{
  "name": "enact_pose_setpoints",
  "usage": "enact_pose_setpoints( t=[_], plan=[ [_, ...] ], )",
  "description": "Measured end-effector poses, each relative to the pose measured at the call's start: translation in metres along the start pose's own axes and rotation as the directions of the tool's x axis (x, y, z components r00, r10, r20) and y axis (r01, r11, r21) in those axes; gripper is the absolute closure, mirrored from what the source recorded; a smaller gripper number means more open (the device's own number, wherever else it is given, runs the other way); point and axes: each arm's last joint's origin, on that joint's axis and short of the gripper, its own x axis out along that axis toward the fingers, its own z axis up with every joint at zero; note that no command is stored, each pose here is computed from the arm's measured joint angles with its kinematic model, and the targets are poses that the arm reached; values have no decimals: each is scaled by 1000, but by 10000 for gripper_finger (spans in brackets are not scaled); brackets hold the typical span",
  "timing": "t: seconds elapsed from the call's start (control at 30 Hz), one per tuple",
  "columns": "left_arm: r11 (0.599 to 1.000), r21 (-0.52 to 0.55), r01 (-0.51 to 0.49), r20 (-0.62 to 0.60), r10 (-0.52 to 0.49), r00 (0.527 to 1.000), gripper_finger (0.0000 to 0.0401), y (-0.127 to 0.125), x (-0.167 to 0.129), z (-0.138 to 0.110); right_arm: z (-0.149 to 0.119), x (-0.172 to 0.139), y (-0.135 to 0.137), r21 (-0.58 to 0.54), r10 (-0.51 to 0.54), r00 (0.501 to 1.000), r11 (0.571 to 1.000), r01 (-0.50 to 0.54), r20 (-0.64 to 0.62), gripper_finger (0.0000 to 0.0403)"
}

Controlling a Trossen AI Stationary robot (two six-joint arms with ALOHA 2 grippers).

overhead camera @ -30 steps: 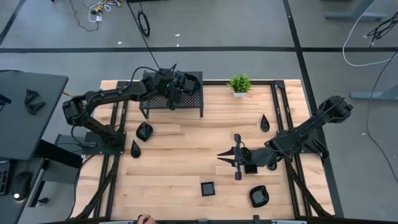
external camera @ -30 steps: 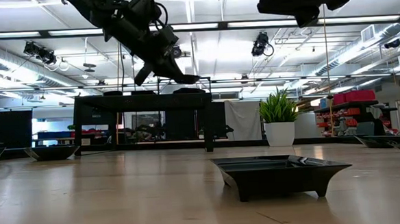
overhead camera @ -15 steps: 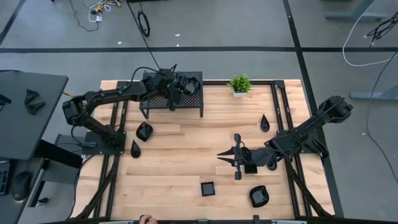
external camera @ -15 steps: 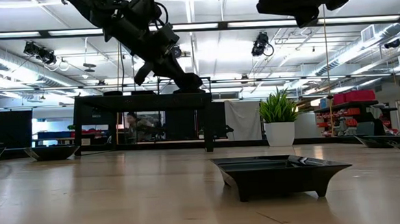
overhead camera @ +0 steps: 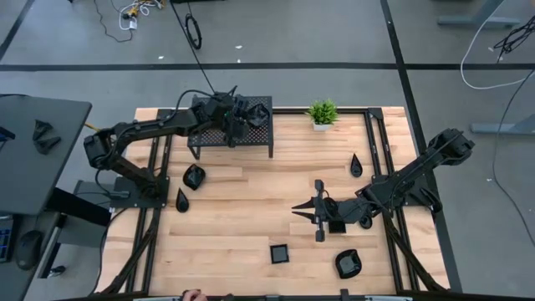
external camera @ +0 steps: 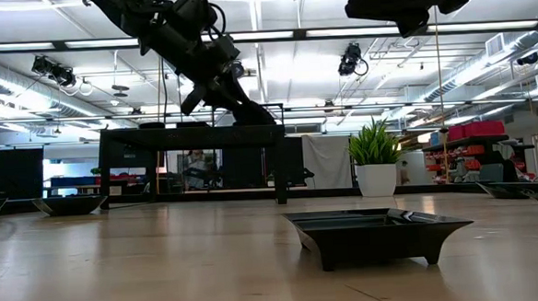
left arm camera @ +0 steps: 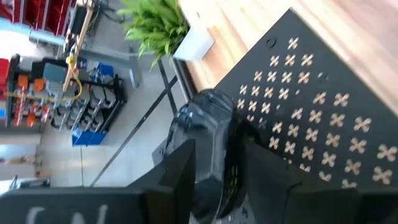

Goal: Pick & Place Mini shaped plates
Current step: Stack the black leaf shaped plate on top of the black leaf shaped plates on the shelf

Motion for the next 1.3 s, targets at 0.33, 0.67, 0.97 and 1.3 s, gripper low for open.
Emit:
enact_pose_setpoints(
  t=[0.33,0.67,0.97,1.3],
  plan=[
    [990,-100,-103,5,104,995,245,13,-33,11,0,0,0,18,1,1000,1000,-1,0,351],
    [929,-358,87,244,3,970,299,8,-33,22,0,0,0,34,0,1000,999,0,0,351],
    [879,-464,107,149,-42,988,395,-3,-9,19,0,0,0,33,0,1000,999,0,0,351],
    [875,-474,100,89,-66,994,391,-8,5,9,0,0,0,32,0,1000,999,0,0,351]
  ],
)
